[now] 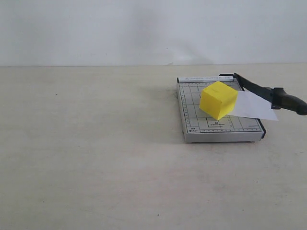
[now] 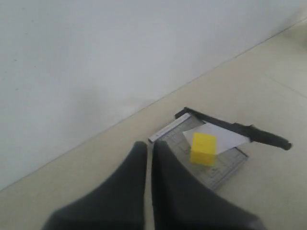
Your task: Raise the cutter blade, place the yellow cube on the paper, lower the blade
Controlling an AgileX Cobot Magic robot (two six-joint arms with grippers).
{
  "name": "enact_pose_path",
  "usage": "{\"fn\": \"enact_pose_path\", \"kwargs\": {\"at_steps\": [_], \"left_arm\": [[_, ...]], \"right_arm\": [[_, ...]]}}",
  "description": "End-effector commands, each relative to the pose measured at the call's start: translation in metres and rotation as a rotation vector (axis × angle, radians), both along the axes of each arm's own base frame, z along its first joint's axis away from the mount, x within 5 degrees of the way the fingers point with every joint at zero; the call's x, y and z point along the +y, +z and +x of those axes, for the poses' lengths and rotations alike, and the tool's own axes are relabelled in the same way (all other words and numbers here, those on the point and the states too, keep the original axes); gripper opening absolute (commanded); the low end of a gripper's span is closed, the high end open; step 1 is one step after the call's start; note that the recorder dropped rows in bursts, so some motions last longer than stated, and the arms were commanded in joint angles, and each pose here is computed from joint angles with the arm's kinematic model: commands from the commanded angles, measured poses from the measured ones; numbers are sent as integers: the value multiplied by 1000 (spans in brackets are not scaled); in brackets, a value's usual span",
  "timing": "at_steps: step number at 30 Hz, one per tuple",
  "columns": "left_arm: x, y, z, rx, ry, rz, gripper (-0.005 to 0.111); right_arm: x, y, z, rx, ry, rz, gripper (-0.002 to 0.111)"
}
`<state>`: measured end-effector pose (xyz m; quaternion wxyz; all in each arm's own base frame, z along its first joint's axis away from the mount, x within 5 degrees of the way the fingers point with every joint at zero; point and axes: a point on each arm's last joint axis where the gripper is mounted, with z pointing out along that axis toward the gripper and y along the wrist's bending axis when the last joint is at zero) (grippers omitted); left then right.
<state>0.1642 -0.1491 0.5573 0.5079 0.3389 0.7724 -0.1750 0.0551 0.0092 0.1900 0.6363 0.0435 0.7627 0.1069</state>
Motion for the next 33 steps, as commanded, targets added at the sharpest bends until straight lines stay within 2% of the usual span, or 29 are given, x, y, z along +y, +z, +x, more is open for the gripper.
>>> {"fn": "enact_pose_path", "kwargs": {"at_steps": [1, 2, 5, 7, 9, 10, 11, 12, 13, 17, 22, 24, 29, 33], "left_arm": [[21, -27, -6, -337, 55, -69, 4], [27, -29, -11, -483, 62, -159, 4], [38, -72, -15, -621, 86, -258, 4], [49, -98, -21, -603, 109, -280, 4], [60, -135, -28, -499, 151, -283, 4], [65, -154, -30, -459, 171, -268, 4], [78, -184, -41, -431, 206, -237, 4], [83, -194, -46, -425, 220, -228, 4], [95, -216, -57, -409, 262, -223, 4], [121, -269, -85, -412, 382, -191, 4], [137, -336, -108, -445, 517, -173, 4], [139, -350, -109, -442, 541, -165, 4], [139, -354, -109, -400, 550, -147, 4], [143, -360, -108, -337, 621, -121, 4]], "right_arm": [[0, 1, 0, -8, 0, -5, 0], [0, 1, 0, -8, 0, -5, 0], [0, 1, 0, -8, 0, -5, 0], [0, 1, 0, -8, 0, -5, 0], [0, 1, 0, -8, 0, -5, 0], [0, 1, 0, -8, 0, -5, 0], [0, 1, 0, -8, 0, -5, 0], [0, 1, 0, -8, 0, -5, 0], [0, 1, 0, -8, 0, -5, 0], [0, 1, 0, -8, 0, -5, 0], [0, 1, 0, -8, 0, -5, 0], [0, 1, 0, -8, 0, -5, 0], [0, 1, 0, -8, 0, -5, 0], [0, 1, 0, -8, 0, -5, 0]]}}
